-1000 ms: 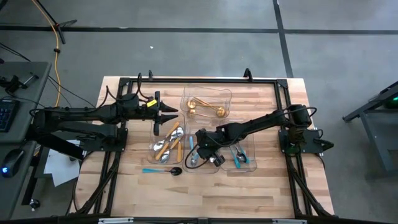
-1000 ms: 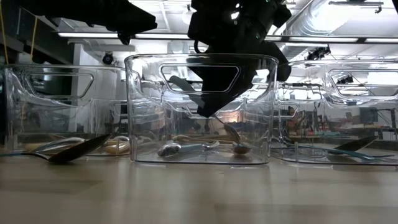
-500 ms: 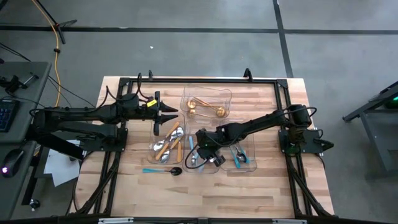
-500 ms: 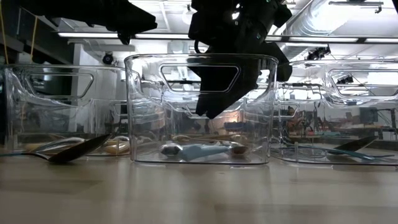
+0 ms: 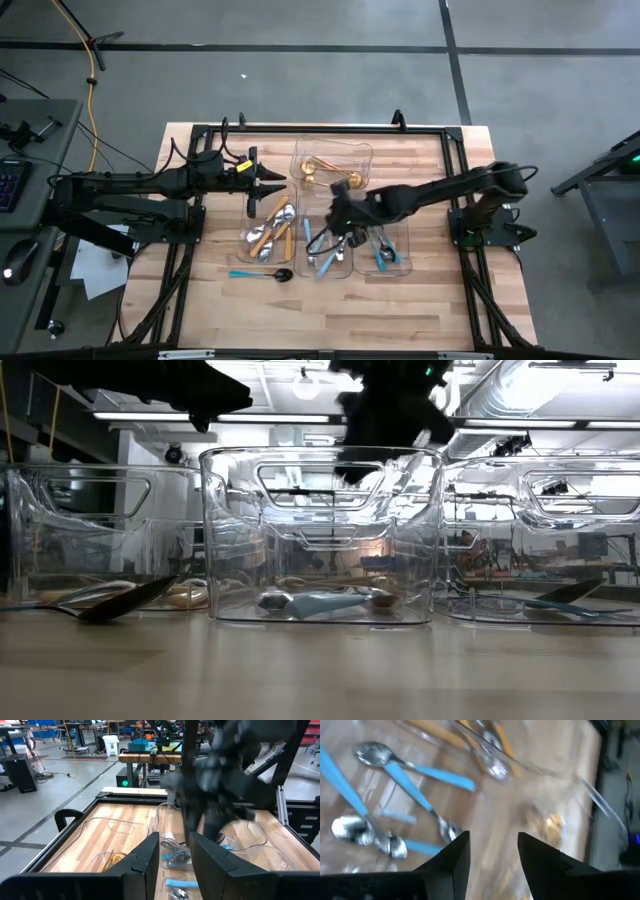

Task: Sort silverware by color (type)
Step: Put the blue spoon into the right transparent bin

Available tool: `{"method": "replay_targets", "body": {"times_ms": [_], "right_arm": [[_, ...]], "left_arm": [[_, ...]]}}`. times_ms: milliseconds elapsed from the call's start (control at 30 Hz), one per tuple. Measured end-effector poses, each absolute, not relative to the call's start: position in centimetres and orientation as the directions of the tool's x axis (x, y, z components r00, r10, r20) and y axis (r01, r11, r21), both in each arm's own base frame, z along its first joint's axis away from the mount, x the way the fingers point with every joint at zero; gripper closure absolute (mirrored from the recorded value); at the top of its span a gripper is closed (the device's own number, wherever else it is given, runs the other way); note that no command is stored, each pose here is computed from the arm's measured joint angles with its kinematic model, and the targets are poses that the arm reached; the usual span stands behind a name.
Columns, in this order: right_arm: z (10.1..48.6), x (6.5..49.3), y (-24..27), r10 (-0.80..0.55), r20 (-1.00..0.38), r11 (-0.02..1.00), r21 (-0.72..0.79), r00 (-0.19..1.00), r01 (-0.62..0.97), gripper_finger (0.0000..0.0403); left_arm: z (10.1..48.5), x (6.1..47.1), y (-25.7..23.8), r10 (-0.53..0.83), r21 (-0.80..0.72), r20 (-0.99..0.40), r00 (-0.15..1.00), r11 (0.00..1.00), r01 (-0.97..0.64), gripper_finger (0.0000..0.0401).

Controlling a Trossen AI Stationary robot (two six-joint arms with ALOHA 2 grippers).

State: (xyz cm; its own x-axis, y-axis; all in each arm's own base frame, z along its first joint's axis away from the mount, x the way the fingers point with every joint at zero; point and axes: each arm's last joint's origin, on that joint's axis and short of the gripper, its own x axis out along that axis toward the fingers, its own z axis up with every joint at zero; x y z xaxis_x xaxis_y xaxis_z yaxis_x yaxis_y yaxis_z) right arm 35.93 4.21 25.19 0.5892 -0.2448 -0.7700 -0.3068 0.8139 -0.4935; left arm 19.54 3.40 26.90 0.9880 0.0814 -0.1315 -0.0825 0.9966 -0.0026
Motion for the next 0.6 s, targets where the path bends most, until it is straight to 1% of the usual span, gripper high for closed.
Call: {"method": "replay_targets", "body": {"times_ms": [100, 200, 267, 367, 467, 533, 600], "right_arm": [[27.2, 33.9, 3.8, -0.289, -0.775, 0.853, -0.475, 0.562, -0.216, 0.0253], [28.8, 31.4, 3.4, -0.298, -0.804, 0.900, -0.416, 0.515, -0.127, 0.0253], [29.2, 29.7, 3.2, -0.301, -0.816, 0.925, -0.375, 0.494, -0.055, 0.0253], [28.4, 26.9, 3.1, -0.300, -0.811, 0.942, -0.335, 0.502, 0.022, 0.0253], [26.6, 24.0, 3.2, -0.304, -0.790, 0.948, -0.305, 0.532, 0.089, 0.0253], [25.6, 22.4, 3.2, -0.298, -0.764, 0.953, -0.276, 0.573, 0.128, 0.0253], [25.0, 21.4, 3.2, -0.284, -0.715, 0.958, -0.235, 0.639, 0.163, 0.0253]], "left_arm": [[26.9, 19.5, 3.4, 0.082, -0.003, -0.131, 0.988, 0.997, -0.083, 0.0304], [26.9, 19.5, 3.4, 0.082, -0.003, -0.132, 0.988, 0.997, -0.083, 0.0304], [26.8, 19.5, 3.4, 0.081, -0.003, -0.137, 0.987, 0.997, -0.082, 0.0304], [26.8, 19.3, 3.2, 0.043, -0.011, -0.149, 0.988, 0.999, -0.045, 0.0304], [27.6, 18.2, 2.8, -0.019, -0.014, -0.119, 0.993, 1.000, 0.018, 0.0304], [28.4, 17.1, 2.6, -0.023, 0.003, -0.081, 0.996, 1.000, 0.023, 0.0304], [29.0, 16.0, 2.4, -0.014, 0.032, -0.030, 0.999, 0.999, 0.015, 0.0304]]}}
